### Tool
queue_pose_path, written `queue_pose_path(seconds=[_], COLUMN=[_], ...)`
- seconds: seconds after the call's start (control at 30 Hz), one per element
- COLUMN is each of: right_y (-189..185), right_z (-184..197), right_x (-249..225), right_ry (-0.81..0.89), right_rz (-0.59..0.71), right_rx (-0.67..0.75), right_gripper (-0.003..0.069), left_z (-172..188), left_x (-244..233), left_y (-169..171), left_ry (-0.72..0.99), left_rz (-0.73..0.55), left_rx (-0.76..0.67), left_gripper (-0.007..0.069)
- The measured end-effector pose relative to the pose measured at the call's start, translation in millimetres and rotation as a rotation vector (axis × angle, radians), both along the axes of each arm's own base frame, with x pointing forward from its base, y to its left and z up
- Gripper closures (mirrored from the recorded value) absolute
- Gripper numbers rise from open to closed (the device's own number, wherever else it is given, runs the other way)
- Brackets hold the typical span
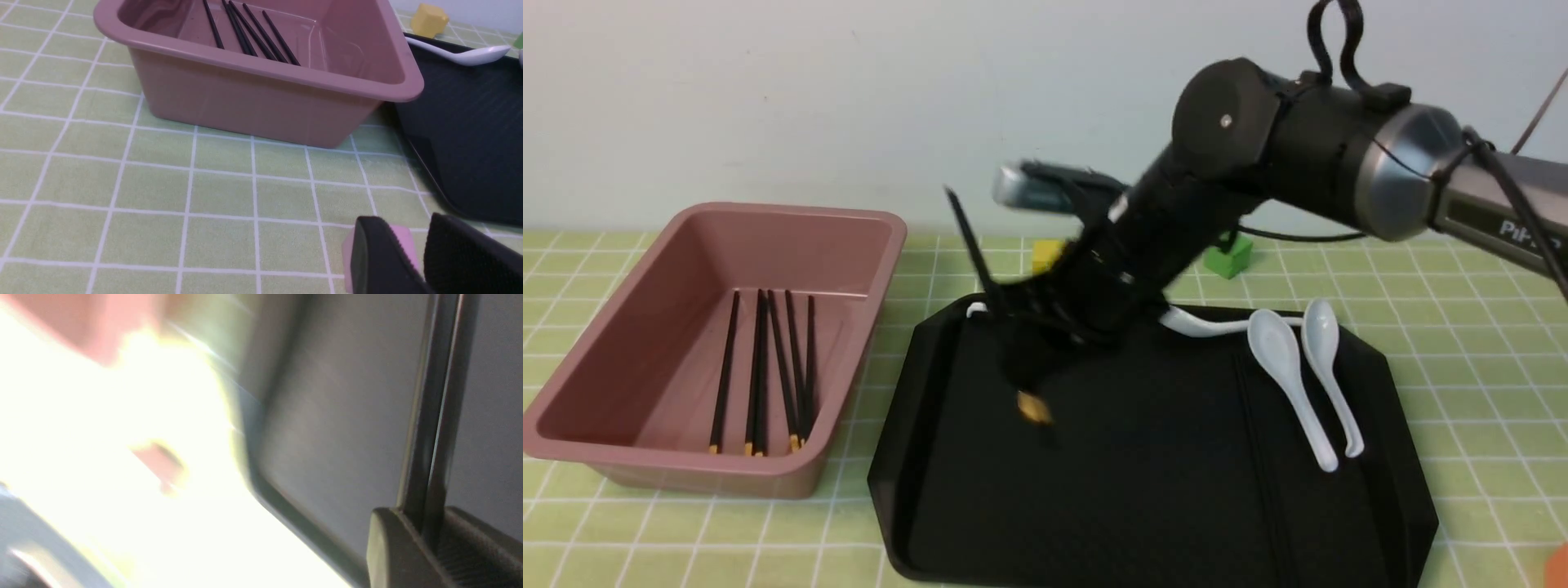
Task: On green tablecloth take chopsticks from black tray and put them in box.
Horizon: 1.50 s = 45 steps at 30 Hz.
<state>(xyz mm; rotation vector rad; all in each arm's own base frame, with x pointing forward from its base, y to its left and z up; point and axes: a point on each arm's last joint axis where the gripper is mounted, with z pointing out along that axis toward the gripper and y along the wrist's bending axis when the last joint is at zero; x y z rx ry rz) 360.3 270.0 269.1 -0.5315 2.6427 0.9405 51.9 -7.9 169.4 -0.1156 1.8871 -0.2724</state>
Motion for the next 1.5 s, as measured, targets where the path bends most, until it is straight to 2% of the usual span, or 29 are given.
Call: queue_pose_path(seconds=[0.03,0.13,0.3,0.47,0.57,0.67,0.73,0.8,0.9,1.03,1.13,1.17,1.2,1.27,1.3,1.37,1.43,1.5], right_y=[14,45,95,128,133,135,134,133,128,110,77,73,55,35,6,-22,-58,-87], right_z=[5,4,-12,-44,-54,-61,-59,-54,-41,-2,36,39,53,66,84,98,116,133], right_x=[3,5,0,-8,-8,-8,-7,-8,-11,-17,-24,-23,-26,-29,-33,-38,-46,-51], right_ry=[-0.073,-0.199,-0.353,-0.47,-0.494,-0.507,-0.506,-0.51,-0.528,-0.552,-0.527,-0.525,-0.509,-0.477,-0.479,-0.458,-0.429,-0.427], right_rz=[0.003,0.014,0.009,0.034,0.031,0.036,0.048,0.077,0.145,0.231,0.302,0.301,0.313,0.315,0.309,0.292,0.235,0.155], right_rx=[0.114,0.277,0.411,0.389,0.368,0.35,0.36,0.372,0.372,0.347,0.254,0.245,0.179,0.099,-0.022,-0.156,-0.287,-0.358], right_gripper=[0.0517,0.0517,0.0517,0.0512,0.0484,0.0393,0.0356,0.035,0.0384,0.0505,0.0635,0.0641,0.0666,0.0671,0.0671,0.0671,0.0671,0.0671], left_z=[0,0,0,0,0,0,0,0,0,0,0,0,0,0,0,0,0,0], left_x=[0,0,0,0,0,0,0,0,0,0,0,0,0,0,0,0,0,0], left_y=[0,0,0,0,0,0,0,0,0,0,0,0,0,0,0,0,0,0], left_ry=[0.0,0.0,0.0,0.0,0.0,0.0,0.0,0.0,0.0,0.0,0.0,0.0,0.0,0.0,0.0,0.0,0.0,0.0], left_rz=[0.0,0.0,0.0,0.0,0.0,0.0,0.0,0.0,0.0,0.0,0.0,0.0,0.0,0.0,0.0,0.0,0.0,0.0], left_rx=[0.0,0.0,0.0,0.0,0.0,0.0,0.0,0.0,0.0,0.0,0.0,0.0,0.0,0.0,0.0,0.0,0.0,0.0], left_gripper=[0.0426,0.0423,0.0414,0.0407,0.0403,0.0396,0.0394,0.0393,0.0392,0.0389,0.0387,0.0387,0.0387,0.0387,0.0387,0.0387,0.0387,0.0387])
